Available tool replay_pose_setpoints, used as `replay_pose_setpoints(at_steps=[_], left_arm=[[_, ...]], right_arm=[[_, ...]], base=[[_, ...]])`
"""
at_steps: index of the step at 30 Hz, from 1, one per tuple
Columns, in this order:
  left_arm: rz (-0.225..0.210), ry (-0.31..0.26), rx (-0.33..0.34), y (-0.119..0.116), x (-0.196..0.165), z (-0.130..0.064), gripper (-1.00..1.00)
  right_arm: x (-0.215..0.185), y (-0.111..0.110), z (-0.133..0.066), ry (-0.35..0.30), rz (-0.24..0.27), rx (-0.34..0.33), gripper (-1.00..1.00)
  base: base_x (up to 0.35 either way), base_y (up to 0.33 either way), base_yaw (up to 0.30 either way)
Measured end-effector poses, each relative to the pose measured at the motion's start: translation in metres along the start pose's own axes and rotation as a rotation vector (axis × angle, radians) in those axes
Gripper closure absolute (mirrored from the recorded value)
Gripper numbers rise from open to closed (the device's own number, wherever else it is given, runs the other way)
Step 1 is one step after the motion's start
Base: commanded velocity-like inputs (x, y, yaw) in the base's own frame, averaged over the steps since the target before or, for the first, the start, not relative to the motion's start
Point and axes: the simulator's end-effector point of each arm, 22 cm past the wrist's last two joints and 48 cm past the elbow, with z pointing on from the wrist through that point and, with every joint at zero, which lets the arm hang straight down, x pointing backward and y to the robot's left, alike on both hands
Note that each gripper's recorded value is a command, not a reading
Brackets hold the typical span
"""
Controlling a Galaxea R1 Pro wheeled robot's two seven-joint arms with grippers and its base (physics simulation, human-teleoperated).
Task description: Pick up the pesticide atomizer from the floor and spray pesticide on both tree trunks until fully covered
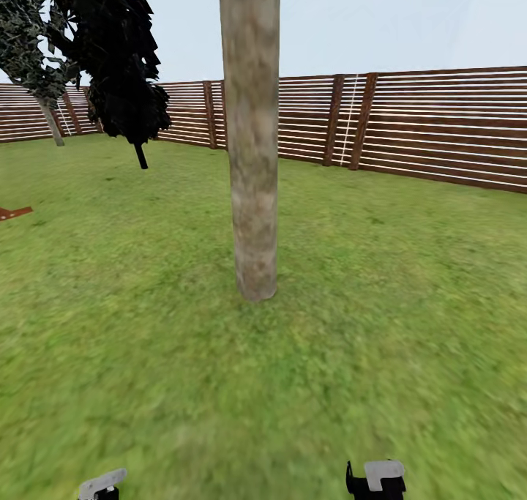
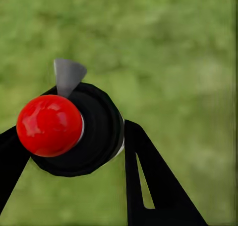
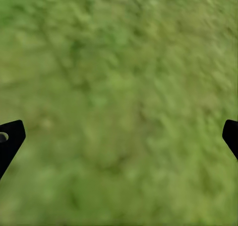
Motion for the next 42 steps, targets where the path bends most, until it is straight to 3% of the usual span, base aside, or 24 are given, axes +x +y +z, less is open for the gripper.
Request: replay_pose_setpoints(at_steps=[2, 3, 5, 6, 7, 8, 11, 12, 15, 17, 18, 19, 21, 24, 25, 28, 30, 32, 35, 42], left_arm=[[0.085, -0.018, 0.039, -0.006, -0.01, 0.003, 1.0], [0.156, -0.026, 0.075, -0.015, -0.015, 0.004, 1.0], [0.317, -0.035, 0.177, -0.04, -0.018, 0.004, 1.0], [0.363, -0.032, 0.221, -0.05, -0.016, 0.003, 1.0], [0.427, -0.031, 0.302, -0.068, -0.016, 0.001, 1.0], [0.462, -0.035, 0.357, -0.078, -0.022, 0.001, 1.0], [0.623, -0.013, 0.614, -0.111, -0.042, -0.007, 1.0], [0.652, -0.001, 0.672, -0.119, -0.049, -0.01, 1.0], [0.779, 0.088, 0.867, -0.142, -0.057, -0.027, 1.0], [0.894, 0.156, 0.961, -0.149, -0.052, -0.039, 1.0], [0.985, 0.198, 1.006, -0.15, -0.054, -0.044, 1.0], [1.031, 0.254, 1.052, -0.153, -0.047, -0.053, 1.0], [1.055, 0.302, 1.1, -0.159, -0.048, -0.063, 1.0], [1.098, 0.331, 1.133, -0.168, -0.045, -0.07, 1.0], [1.12, 0.34, 1.146, -0.174, -0.041, -0.073, 1.0], [1.193, 0.382, 1.174, -0.189, -0.026, -0.082, 1.0], [1.205, 0.403, 1.177, -0.197, -0.02, -0.085, 1.0], [1.213, 0.4, 1.206, -0.218, -0.015, -0.094, 1.0], [1.265, 0.406, 1.232, -0.237, -0.007, -0.103, 1.0], [1.28, 0.373, 1.284, -0.275, -0.001, -0.121, 1.0]], right_arm=[[-0.002, -0.002, 0.002, -0.007, -0.005, -0.001, -1.0], [-0.007, -0.003, 0.003, -0.02, -0.012, -0.005, -1.0], [-0.049, 0.014, 0.015, -0.127, -0.086, -0.095, -1.0], [-0.065, 0.022, 0.018, -0.164, -0.123, -0.142, -1.0], [-0.083, 0.037, 0.022, -0.194, -0.183, -0.221, -1.0], [-0.092, 0.046, 0.024, -0.2, -0.224, -0.274, -1.0], [-0.106, 0.074, 0.024, -0.171, -0.37, -0.477, -1.0], [-0.107, 0.083, 0.02, -0.164, -0.397, -0.536, -1.0], [-0.121, 0.114, 0.005, -0.163, -0.517, -0.754, -1.0], [-0.131, 0.133, -0.011, -0.157, -0.609, -0.913, -1.0], [-0.139, 0.144, -0.022, -0.151, -0.652, -1.015, -1.0], [-0.145, 0.152, -0.03, -0.154, -0.669, -1.067, -1.0], [-0.151, 0.163, -0.037, -0.162, -0.675, -1.104, -1.0], [-0.152, 0.169, -0.042, -0.165, -0.677, -1.122, -1.0], [-0.152, 0.172, -0.043, -0.166, -0.681, -1.128, 1.0], [-0.15, 0.187, -0.054, -0.174, -0.721, -1.163, 1.0], [-0.149, 0.194, -0.059, -0.178, -0.745, -1.179, 1.0], [-0.15, 0.211, -0.071, -0.193, -0.771, -1.214, 1.0], [-0.152, 0.222, -0.079, -0.204, -0.785, -1.237, 1.0], [-0.162, 0.243, -0.092, -0.232, -0.775, -1.263, 1.0]], base=[[0.0, 0.0, 0.0], [0.0, 0.0, 0.0], [0.0, 0.0, 0.0], [0.0, 0.0, 0.0], [0.0, 0.0, 0.0], [0.0, 0.0, 0.0], [0.0, 0.0, 0.0], [0.0, 0.0, 0.0], [0.0, 0.0, 0.0], [0.0, 0.0, 0.0], [0.0, 0.0, 0.0], [0.0, 0.0, 0.0], [0.0, 0.0, 0.0], [0.0, 0.0, 0.0], [0.0, 0.0, 0.0], [0.0, 0.0, 0.0], [0.0, 0.0, 0.0], [0.0, 0.0, 0.0], [0.0, 0.0, 0.0], [0.0, 0.0, 0.0]])
